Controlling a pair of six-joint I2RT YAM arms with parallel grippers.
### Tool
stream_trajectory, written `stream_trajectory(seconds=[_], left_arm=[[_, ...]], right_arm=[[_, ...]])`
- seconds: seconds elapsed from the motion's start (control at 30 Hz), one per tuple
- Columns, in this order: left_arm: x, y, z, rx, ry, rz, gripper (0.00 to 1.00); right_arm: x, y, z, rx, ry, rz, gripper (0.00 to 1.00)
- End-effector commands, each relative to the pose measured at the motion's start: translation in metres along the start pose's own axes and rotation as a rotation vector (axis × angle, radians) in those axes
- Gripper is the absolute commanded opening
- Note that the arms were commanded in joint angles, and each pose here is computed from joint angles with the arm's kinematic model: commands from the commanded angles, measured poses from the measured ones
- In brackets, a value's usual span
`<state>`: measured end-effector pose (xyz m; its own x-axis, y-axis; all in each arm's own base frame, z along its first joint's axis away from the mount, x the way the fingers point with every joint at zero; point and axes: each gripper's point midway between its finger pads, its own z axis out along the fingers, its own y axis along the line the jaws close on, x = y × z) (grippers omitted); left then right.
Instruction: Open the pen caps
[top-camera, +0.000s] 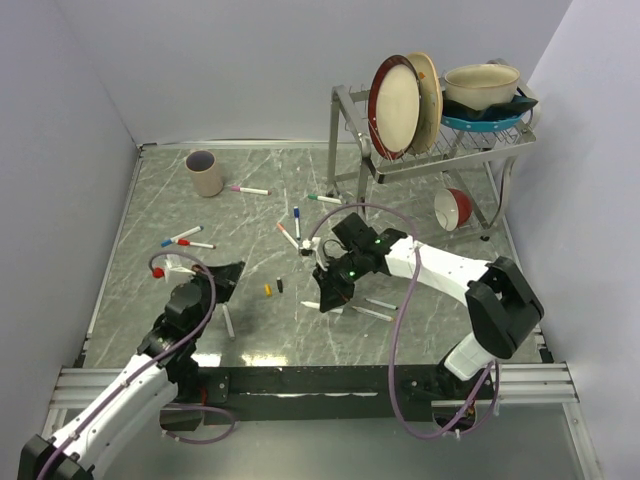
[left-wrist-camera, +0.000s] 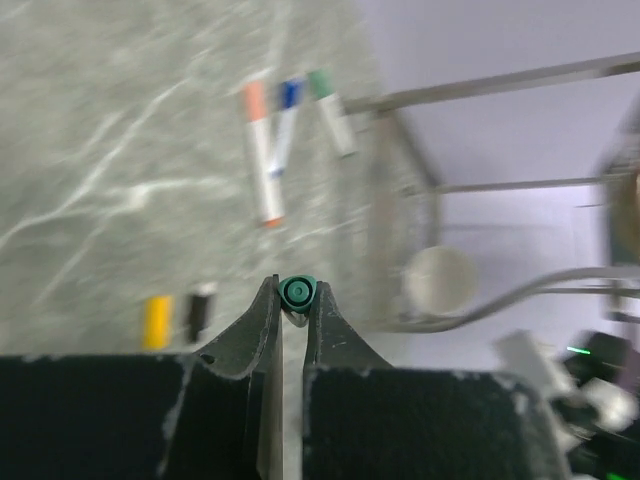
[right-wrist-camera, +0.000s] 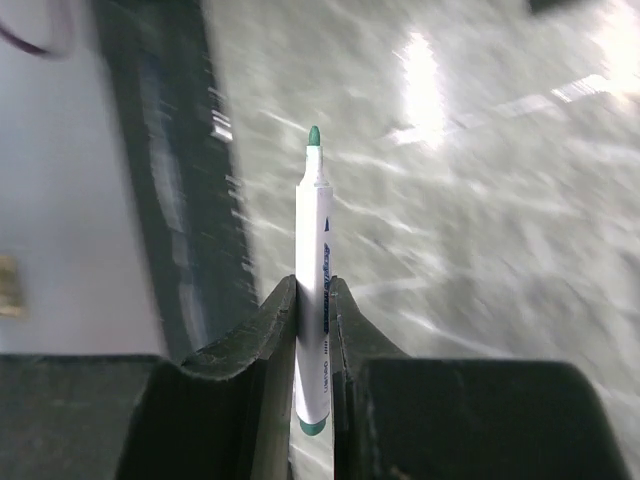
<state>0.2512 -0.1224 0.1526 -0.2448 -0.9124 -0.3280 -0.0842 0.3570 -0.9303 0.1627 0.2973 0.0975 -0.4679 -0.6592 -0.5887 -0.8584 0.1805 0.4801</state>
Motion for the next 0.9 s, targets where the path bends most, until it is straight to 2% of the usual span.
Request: stream_trajectory(seconds=[0.0, 0.13, 0.27, 0.53, 0.7, 0.87], left_arm=[[0.020, 0.033, -0.004, -0.208, 0.131, 0.085, 0.01], [0.040, 0.067, -0.006, -0.398, 0.265, 0.186, 0.01], [0.050, 0.088, -0.004, -0.501, 0.329, 0.246, 0.01], [0.067, 0.097, 0.005, -0.487, 0.408, 0.272, 0.02], [0.083, 0.105, 0.012, -0.491, 0.488, 0.294, 0.08], [0.098, 0.106, 0.018, -0.485, 0.569, 0.300, 0.21]], right_arm=[[0.015, -0.032, -0.033, 0.269, 0.084, -0.145, 0.00], [0.038, -0.051, -0.049, 0.417, 0.144, -0.159, 0.00], [0.063, -0.072, -0.063, 0.519, 0.202, -0.109, 0.00], [0.076, -0.080, -0.074, 0.538, 0.224, -0.091, 0.00], [0.082, -0.084, -0.076, 0.536, 0.238, -0.067, 0.01], [0.085, -0.086, -0.081, 0.541, 0.235, -0.055, 0.01]])
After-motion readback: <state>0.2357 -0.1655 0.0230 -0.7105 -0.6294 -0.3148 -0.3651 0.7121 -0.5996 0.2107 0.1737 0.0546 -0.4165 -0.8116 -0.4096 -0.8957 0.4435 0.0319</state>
